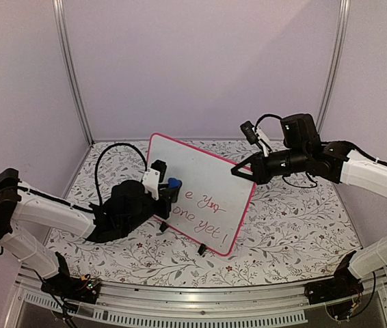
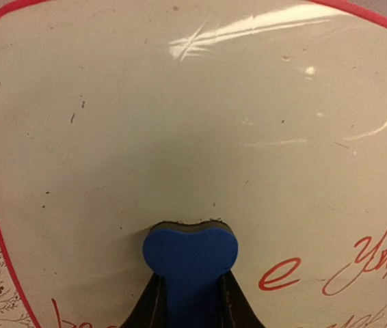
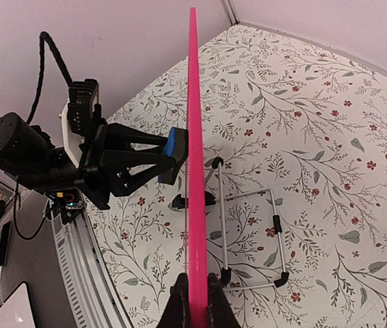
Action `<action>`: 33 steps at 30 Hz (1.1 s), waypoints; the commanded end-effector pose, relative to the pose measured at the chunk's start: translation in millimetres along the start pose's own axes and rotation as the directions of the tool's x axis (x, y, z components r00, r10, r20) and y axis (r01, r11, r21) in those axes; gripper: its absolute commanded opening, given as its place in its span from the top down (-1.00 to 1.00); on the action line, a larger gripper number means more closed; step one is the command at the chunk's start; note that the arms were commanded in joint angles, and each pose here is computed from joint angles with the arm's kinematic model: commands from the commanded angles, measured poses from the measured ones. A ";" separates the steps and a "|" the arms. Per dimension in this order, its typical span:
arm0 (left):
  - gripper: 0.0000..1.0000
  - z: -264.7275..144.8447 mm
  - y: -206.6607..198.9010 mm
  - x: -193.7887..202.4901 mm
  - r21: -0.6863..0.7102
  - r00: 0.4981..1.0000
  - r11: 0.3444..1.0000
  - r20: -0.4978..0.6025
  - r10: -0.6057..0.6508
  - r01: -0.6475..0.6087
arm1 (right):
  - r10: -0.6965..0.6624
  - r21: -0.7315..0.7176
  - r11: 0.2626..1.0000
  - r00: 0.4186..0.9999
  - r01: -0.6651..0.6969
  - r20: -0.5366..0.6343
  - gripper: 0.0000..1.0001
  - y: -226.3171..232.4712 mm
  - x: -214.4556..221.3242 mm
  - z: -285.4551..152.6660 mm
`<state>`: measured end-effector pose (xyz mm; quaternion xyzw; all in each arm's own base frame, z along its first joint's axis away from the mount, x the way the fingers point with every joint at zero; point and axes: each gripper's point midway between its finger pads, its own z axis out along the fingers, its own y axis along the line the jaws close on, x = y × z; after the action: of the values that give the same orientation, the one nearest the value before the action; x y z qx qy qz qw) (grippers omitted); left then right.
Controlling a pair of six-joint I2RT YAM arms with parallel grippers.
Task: Erase the whiteboard
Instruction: Erase the center of the whiteboard.
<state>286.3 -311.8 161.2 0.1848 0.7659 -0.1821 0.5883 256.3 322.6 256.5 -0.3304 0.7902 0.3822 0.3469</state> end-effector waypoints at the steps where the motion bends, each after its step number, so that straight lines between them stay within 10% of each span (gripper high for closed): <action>1: 0.76 -7.3 6.7 51.8 -0.011 0.990 0.999 -0.134 0.035 -0.037 | -0.038 -0.060 0.998 0.996 0.033 -0.075 1.00 11.2 22.3 6.8; 33: 0.76 -4.1 -34.3 8.0 0.066 0.995 0.994 -0.030 0.093 -0.091 | -0.037 -0.060 0.998 0.996 0.033 -0.079 1.00 10.6 22.5 8.1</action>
<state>260.5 -329.4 146.4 0.2361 0.7675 -0.1827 0.5673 255.2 323.3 256.9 -0.3360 0.7872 0.3832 0.3473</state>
